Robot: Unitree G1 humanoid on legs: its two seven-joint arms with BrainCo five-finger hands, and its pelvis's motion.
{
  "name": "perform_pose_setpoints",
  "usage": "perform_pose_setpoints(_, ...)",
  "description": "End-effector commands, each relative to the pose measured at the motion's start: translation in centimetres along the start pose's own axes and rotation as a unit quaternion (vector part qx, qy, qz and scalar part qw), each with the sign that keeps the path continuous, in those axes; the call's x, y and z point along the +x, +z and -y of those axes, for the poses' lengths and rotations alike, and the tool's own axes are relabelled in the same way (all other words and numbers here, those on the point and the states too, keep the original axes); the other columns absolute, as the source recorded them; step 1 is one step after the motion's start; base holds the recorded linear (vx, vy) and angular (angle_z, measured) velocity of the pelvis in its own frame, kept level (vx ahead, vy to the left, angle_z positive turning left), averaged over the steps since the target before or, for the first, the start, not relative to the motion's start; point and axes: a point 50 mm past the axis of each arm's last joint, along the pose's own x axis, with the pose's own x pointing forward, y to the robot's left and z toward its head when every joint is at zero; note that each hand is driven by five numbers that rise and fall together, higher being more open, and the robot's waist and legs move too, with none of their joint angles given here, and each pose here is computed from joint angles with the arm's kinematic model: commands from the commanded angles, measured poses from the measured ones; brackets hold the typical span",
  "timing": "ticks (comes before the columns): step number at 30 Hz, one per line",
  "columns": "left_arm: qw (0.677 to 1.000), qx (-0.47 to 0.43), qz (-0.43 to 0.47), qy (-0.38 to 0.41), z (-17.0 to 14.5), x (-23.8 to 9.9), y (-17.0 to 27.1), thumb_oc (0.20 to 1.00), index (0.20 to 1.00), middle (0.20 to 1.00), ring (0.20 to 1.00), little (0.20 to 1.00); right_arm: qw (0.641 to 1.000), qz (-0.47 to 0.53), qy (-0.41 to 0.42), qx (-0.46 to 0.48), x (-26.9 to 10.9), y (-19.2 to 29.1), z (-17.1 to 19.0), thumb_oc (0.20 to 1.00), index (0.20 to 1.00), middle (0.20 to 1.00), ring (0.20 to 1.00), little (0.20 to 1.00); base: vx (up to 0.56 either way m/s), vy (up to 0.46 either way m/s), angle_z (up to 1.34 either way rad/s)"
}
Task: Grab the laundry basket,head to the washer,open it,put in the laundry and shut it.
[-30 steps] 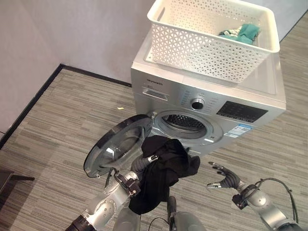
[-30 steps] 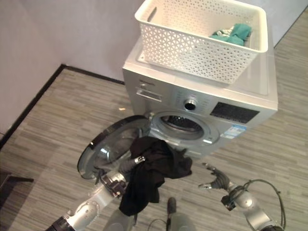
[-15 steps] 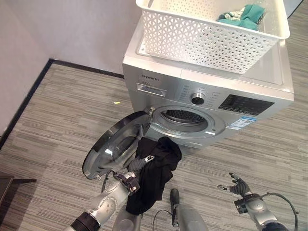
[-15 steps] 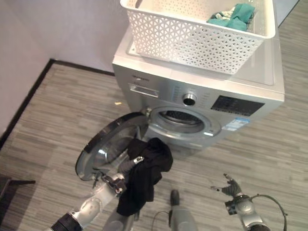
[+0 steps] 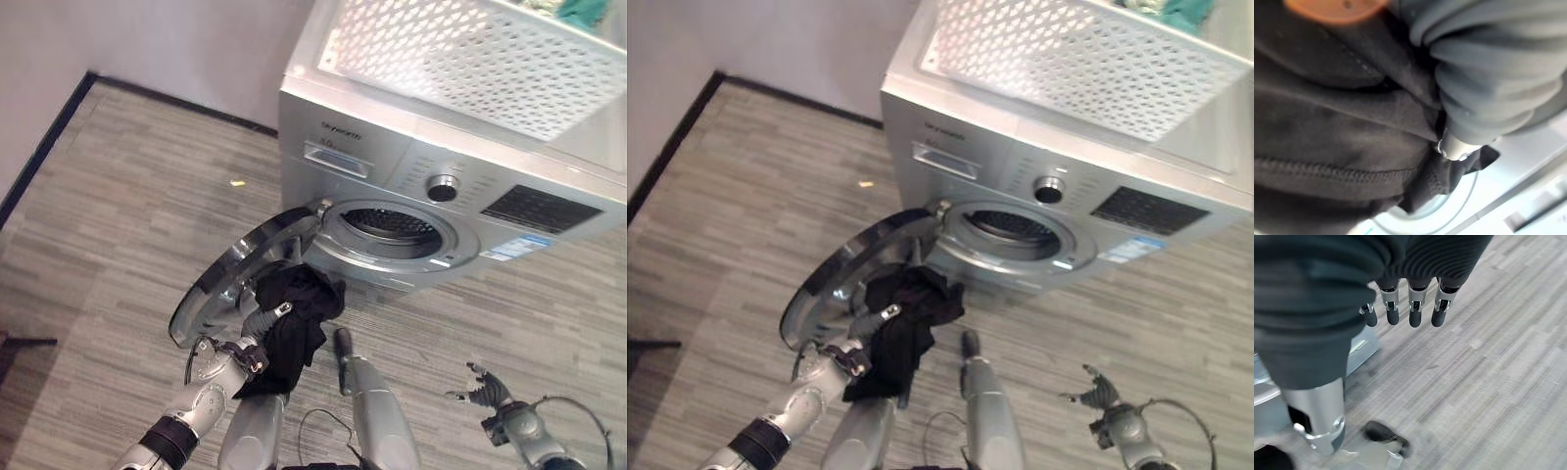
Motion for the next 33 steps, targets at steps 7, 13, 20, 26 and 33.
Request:
perform_pose_setpoints(7, 0.998, 0.030, 0.039, -0.044, 2.1, 0.1, 1.3, 0.200, 0.200, 0.200, 0.200, 0.200, 0.997, 0.036, -0.074, -0.003, -0.5, 1.5, 6.2, 1.000, 1.000, 1.000, 1.000, 1.000, 0.01, -0.068, 0.22)
perform_pose_setpoints(13, 0.997, 0.041, 0.052, -0.029, 2.3, 1.4, 2.1, 0.200, 0.200, 0.200, 0.200, 0.200, 0.993, 0.090, -0.067, -0.031, -0.2, 4.6, 5.4, 1.000, 1.000, 1.000, 1.000, 1.000, 0.00, 0.025, -0.12)
perform_pose_setpoints(20, 0.997, 0.038, 0.070, -0.011, 1.3, 1.2, 2.7, 0.200, 0.200, 0.200, 0.200, 0.200, 0.985, 0.153, -0.048, -0.067, -0.1, 8.0, 4.3, 1.000, 1.000, 1.000, 1.000, 1.000, -0.07, 0.147, -0.63)
perform_pose_setpoints(26, 0.997, 0.036, 0.071, -0.008, 1.0, 1.1, 2.7, 0.200, 0.200, 0.200, 0.200, 0.200, 0.982, 0.157, -0.039, -0.102, -0.5, 7.5, 4.3, 1.000, 1.000, 1.000, 1.000, 1.000, -0.02, -0.082, -0.78)
perform_pose_setpoints(33, 0.995, 0.026, 0.099, 0.017, -0.4, 0.5, 3.9, 0.200, 0.200, 0.200, 0.200, 0.200, 0.986, 0.109, -0.046, -0.115, -0.8, 5.0, 6.3, 1.000, 1.000, 1.000, 1.000, 1.000, -0.05, -0.210, 0.25)
